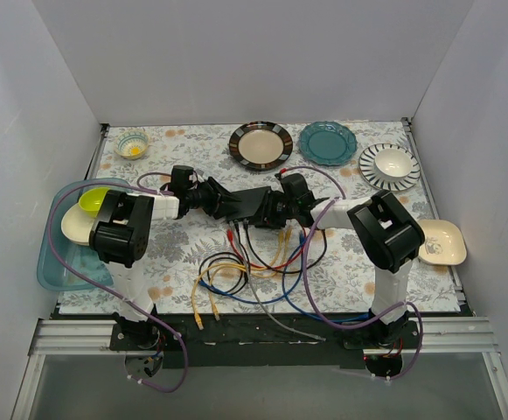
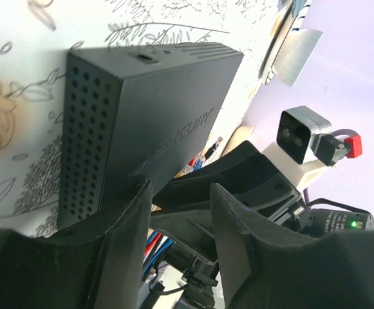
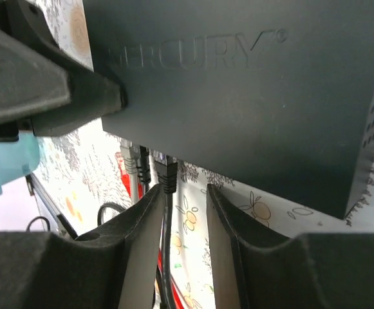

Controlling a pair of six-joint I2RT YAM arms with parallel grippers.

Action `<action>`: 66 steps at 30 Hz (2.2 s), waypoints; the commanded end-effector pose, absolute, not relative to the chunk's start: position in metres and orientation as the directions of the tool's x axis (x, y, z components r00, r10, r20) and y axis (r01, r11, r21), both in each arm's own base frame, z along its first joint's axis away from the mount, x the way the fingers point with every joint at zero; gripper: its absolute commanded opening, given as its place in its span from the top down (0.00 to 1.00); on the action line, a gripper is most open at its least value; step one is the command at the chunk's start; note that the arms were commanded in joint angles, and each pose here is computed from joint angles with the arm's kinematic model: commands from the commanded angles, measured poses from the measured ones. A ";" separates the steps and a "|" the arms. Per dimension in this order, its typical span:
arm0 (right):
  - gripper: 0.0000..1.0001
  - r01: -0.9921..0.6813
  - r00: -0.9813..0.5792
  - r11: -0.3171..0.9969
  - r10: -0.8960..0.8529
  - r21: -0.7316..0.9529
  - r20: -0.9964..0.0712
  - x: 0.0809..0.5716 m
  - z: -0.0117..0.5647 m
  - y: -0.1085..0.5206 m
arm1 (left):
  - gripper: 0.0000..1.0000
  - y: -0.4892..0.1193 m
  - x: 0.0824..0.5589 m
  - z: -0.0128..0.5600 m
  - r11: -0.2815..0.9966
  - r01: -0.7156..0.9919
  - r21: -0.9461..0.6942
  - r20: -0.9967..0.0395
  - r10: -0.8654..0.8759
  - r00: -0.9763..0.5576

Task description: Pull the plug from the switch port

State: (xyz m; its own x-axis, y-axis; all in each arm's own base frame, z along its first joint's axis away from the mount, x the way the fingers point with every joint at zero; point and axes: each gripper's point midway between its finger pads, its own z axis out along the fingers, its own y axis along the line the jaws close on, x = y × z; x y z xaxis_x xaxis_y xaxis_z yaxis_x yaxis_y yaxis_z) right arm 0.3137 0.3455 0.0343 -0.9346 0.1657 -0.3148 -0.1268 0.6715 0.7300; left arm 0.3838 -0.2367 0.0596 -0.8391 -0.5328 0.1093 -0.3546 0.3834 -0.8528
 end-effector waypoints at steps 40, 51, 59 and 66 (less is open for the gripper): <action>0.89 0.272 -0.885 0.339 0.456 0.901 0.096 0.321 0.014 0.369 | 0.60 -0.217 0.352 0.045 0.492 -0.364 -0.791 0.058 -0.532 -0.845; 0.99 0.197 -0.933 0.462 0.360 0.865 0.020 0.296 -0.005 0.358 | 0.60 -0.226 0.343 0.034 0.443 -0.393 -0.806 0.142 -0.499 -0.855; 0.99 0.168 -0.957 0.514 0.290 0.841 0.013 0.272 -0.019 0.351 | 0.60 -0.225 0.352 0.024 0.451 -0.412 -0.792 0.147 -0.514 -0.845; 0.99 0.131 -0.973 0.538 0.230 0.833 0.005 0.259 -0.021 0.348 | 0.61 -0.223 0.361 0.014 0.470 -0.436 -0.767 0.146 -0.534 -0.832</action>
State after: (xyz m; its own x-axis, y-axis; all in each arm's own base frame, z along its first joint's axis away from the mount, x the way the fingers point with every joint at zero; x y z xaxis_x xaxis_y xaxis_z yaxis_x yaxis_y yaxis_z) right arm 0.3197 0.3659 0.0256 -0.9174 0.3834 -0.1062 0.0634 0.4044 0.9124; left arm 0.3516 -0.2418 0.0549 -0.8842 -0.4349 0.1705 -0.3549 0.3881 -0.8505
